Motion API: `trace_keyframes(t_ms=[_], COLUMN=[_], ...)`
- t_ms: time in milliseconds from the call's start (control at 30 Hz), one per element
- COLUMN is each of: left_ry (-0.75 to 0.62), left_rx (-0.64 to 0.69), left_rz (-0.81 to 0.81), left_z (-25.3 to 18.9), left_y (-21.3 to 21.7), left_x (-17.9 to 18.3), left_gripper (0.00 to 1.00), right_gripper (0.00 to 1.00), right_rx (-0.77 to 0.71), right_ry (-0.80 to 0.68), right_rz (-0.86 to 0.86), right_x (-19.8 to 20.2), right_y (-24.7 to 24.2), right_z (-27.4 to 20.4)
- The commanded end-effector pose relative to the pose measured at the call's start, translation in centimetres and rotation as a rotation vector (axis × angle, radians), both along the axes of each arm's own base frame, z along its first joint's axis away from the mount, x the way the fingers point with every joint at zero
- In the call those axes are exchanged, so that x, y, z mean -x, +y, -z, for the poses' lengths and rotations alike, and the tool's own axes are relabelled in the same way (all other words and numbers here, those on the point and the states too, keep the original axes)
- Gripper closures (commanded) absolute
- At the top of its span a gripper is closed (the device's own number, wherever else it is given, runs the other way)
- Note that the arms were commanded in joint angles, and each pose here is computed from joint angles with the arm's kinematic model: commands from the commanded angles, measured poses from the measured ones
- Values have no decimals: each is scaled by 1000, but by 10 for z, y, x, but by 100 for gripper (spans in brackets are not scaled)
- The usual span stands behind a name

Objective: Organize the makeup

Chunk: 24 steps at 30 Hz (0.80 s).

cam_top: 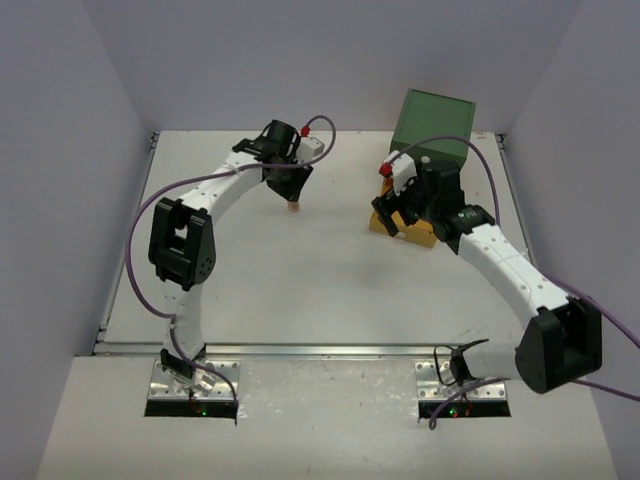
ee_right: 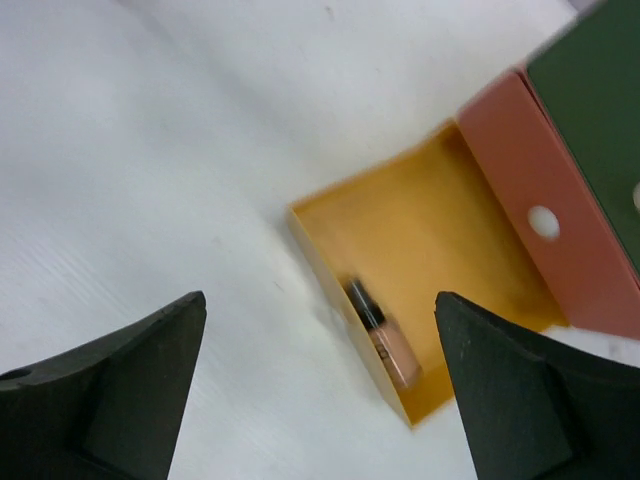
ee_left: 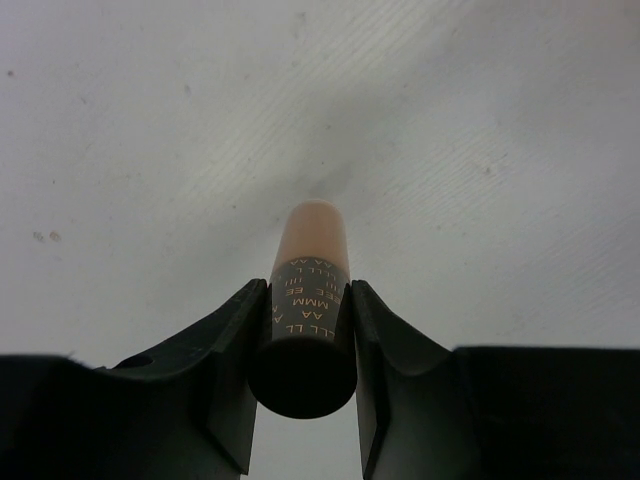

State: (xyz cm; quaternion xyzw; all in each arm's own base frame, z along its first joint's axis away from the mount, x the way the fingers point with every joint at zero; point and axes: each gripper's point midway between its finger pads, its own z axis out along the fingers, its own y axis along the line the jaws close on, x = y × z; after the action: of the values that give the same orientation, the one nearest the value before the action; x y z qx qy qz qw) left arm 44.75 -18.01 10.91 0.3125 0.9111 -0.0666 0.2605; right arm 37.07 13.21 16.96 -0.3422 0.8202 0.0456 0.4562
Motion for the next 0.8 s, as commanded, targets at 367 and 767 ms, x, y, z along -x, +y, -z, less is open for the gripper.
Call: trace_keyframes(t_ms=[367,767], left_ry=[-232,-207], left_rx=[674,721], left_rz=[363,417], left_z=[-225,-232], left_y=[-76,-81], left_x=[72,95], left_gripper=[100,100], right_gripper=[1,3], right_rx=[-260,-239], right_ry=[-361,-407], right_rz=[-520,-505], right_x=[28,-1], right_y=[131,165], right_z=[-111,-114])
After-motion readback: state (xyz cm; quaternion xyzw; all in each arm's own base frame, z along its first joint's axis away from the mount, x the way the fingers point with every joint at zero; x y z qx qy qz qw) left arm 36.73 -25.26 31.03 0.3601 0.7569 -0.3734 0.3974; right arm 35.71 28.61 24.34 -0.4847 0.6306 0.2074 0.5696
